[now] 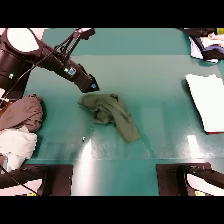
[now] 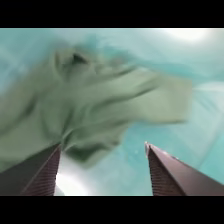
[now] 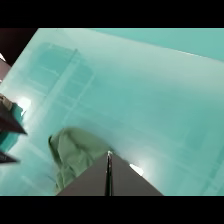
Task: Fold the shirts.
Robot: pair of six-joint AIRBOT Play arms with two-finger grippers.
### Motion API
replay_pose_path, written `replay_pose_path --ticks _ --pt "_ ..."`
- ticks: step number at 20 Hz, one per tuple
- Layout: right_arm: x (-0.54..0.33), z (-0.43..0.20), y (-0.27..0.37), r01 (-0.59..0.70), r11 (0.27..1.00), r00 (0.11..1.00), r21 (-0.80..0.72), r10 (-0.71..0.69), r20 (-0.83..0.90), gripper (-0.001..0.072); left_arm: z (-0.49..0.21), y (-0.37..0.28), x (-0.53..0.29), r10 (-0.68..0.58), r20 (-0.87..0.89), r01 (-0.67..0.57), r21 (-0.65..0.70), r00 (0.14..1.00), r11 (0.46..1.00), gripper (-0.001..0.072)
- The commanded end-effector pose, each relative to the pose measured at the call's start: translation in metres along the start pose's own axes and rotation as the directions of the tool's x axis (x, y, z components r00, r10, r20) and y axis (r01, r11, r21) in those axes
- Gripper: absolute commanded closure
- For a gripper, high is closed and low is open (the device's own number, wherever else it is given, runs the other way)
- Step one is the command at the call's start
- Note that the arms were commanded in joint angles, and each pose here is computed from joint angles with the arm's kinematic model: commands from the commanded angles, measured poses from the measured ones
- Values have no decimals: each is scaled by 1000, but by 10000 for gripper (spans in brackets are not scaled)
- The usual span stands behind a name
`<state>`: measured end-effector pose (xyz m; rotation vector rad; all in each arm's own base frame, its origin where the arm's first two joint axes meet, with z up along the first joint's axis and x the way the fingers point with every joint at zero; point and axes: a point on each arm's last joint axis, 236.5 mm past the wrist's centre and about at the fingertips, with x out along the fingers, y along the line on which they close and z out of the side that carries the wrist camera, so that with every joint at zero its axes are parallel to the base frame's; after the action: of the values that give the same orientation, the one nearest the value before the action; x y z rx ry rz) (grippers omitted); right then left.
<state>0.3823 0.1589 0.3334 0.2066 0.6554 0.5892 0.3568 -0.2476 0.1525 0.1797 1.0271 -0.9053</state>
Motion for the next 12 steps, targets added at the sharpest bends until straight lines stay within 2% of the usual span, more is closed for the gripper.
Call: replay_pose_path --ticks 1,6,7,9,12 --pt "0 -3 -6 9 1000 1000 13 -9 -6 691 -35 50 -7 73 -96 -88 -168 993 982 95" --pt "-3 -4 -15 27 999 1000 26 -27 -8 691 -105 77 27 -29 -145 -35 -417 989 908 95" --pt "-3 -3 -15 30 999 1000 25 -30 -8 691 -121 71 47 -75 -146 -2 -470 986 882 94" --pt "-3 -3 -15 29 999 1000 26 -29 -5 691 -140 52 84 -181 -79 99 -598 980 796 95" --pt "-3 -1 -16 30 999 1000 26 -30 4 691 -166 47 119 -203 -5 145 -683 979 716 95"
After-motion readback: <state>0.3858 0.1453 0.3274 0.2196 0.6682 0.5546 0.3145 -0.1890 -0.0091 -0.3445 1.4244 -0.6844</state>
